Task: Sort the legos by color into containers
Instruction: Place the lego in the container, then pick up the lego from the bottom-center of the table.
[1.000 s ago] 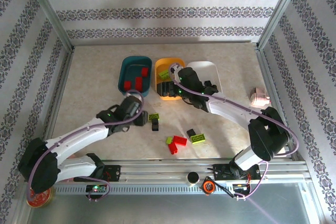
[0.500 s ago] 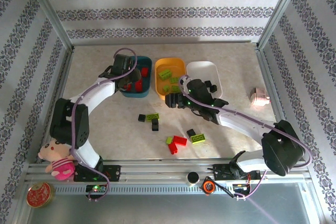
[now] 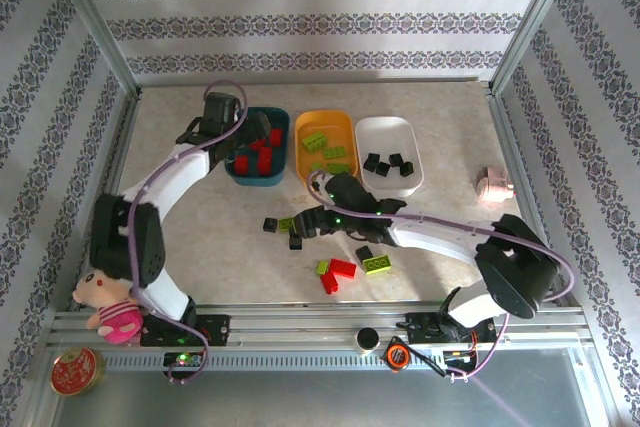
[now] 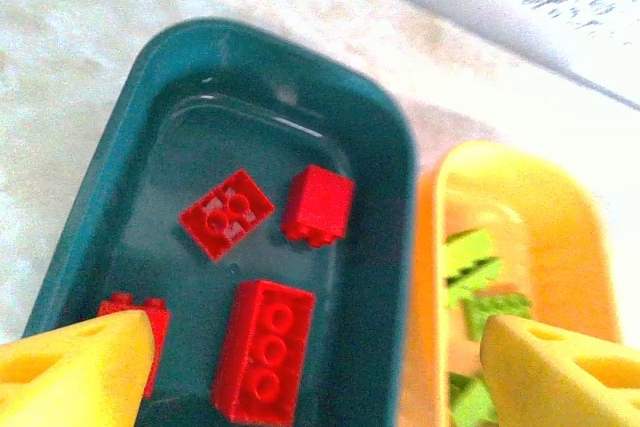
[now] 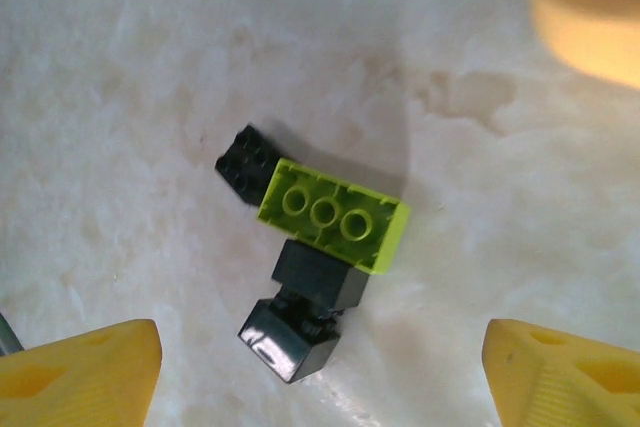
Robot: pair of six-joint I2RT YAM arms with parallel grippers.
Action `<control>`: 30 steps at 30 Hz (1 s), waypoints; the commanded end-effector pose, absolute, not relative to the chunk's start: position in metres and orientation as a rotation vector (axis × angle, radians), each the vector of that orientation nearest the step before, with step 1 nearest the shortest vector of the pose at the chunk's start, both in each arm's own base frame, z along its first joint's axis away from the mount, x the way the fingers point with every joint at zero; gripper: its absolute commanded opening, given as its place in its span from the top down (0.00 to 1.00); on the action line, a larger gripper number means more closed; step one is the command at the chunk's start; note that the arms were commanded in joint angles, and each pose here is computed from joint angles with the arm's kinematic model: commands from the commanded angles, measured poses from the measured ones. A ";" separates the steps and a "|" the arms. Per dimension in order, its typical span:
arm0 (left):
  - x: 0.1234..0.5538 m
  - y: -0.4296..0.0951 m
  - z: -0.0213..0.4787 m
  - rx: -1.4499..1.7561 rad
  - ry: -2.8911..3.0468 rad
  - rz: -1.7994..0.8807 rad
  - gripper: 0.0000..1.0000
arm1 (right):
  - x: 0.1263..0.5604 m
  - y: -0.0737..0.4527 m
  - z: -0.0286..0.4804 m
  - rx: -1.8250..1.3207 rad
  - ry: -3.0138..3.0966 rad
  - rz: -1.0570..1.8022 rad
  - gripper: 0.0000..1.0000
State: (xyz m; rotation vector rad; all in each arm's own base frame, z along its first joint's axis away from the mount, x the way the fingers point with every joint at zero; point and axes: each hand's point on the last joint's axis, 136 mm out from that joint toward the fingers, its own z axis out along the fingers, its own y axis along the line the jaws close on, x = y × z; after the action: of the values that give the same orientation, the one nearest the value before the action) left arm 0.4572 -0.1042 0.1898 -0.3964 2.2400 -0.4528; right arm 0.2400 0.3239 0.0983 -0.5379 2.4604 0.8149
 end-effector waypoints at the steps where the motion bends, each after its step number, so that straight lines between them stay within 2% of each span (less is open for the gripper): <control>1: 0.429 -0.111 0.232 -0.376 2.116 -0.552 0.10 | 0.232 0.337 0.089 -0.561 2.504 0.789 0.17; 4: 0.393 -0.108 0.234 -0.392 2.068 -0.593 0.00 | 0.227 0.345 0.077 -0.574 2.530 0.766 0.18; 11: 0.323 -0.090 0.205 -0.455 2.042 -0.628 0.00 | 0.221 0.355 0.061 -0.665 2.583 0.616 0.20; 18: 0.290 -0.081 0.189 -0.484 2.060 -0.630 0.00 | 0.216 0.354 0.039 -0.728 2.645 0.430 0.23; 30: 0.279 -0.079 0.169 -0.513 2.106 -0.622 0.00 | 0.221 0.361 0.022 -0.743 2.670 0.357 0.50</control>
State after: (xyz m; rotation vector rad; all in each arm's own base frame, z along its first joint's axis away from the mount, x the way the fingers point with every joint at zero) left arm 0.2840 -0.0779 0.1734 -0.5020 2.0883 -0.6241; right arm 0.2190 0.3594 0.0209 -0.7326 2.6837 0.4062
